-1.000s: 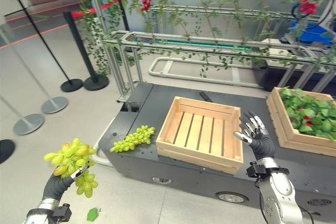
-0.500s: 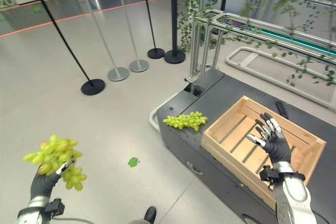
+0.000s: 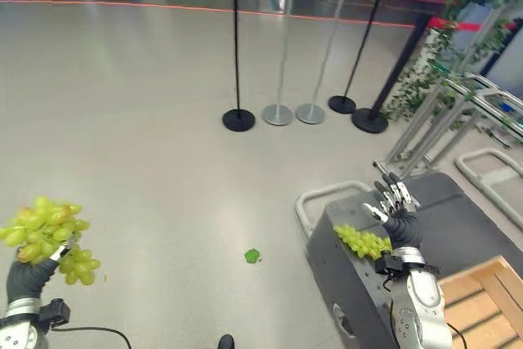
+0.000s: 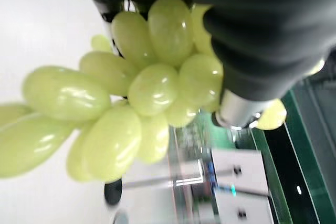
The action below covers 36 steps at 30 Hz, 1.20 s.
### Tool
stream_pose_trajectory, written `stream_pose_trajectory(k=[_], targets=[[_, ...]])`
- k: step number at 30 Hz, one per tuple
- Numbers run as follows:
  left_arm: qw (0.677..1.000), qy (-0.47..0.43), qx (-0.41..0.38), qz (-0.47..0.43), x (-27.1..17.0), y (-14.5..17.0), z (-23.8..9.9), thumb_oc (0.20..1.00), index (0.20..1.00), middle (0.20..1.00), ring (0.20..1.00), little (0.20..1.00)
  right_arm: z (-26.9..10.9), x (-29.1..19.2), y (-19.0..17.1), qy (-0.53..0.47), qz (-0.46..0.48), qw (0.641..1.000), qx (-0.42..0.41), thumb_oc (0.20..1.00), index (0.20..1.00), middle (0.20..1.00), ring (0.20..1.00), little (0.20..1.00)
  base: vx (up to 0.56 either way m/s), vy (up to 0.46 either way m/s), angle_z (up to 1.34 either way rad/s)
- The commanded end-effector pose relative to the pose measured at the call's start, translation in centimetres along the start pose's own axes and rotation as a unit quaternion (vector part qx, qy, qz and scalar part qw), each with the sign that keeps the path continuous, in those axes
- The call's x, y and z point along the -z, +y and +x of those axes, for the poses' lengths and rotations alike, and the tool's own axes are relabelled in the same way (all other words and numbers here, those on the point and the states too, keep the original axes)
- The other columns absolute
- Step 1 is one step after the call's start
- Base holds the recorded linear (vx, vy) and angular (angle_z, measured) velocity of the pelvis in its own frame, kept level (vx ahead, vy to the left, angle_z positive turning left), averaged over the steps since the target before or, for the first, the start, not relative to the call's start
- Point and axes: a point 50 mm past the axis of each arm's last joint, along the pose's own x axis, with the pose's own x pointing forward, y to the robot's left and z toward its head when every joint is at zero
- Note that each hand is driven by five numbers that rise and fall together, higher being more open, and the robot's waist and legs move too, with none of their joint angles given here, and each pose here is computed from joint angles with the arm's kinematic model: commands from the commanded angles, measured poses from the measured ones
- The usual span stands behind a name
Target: Pick up the fruits from the basket on one side to the basket on the other side
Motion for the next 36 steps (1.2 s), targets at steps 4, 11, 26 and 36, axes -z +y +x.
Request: stream_pose_trajectory(k=[4, 11, 26, 36], targets=[[0.984, -0.175, -0.016, 0.009, -6.6, 0.1, 2.0, 0.200, 0.200, 0.200, 0.200, 0.200, 2.3, -1.8, 0.9, -0.060, -0.011, 0.998, -0.014, 1.000, 1.000, 1.000, 1.000, 1.000, 0.06, 0.282, 0.38], [0.987, -0.158, 0.000, -0.021, -5.6, -2.3, 2.7, 0.200, 0.200, 0.200, 0.200, 0.200, 1.2, -1.1, 0.3, -0.038, -0.009, 0.999, -0.033, 1.000, 1.000, 1.000, 1.000, 1.000, 0.29, 0.298, 1.04], [0.978, -0.109, 0.101, -0.144, -3.9, -8.4, 2.0, 0.200, 0.200, 0.200, 0.200, 0.200, 0.8, -3.2, -3.2, -0.046, -0.112, 0.993, 0.003, 1.000, 1.000, 1.000, 1.000, 1.000, 0.22, -0.154, 2.00], [0.988, -0.102, 0.081, -0.087, -3.2, -6.8, 1.5, 0.200, 0.200, 0.200, 0.200, 0.200, 0.6, -2.3, -3.5, -0.019, -0.154, 0.988, 0.002, 1.000, 1.000, 1.000, 1.000, 1.000, 0.06, 0.020, 1.38]])
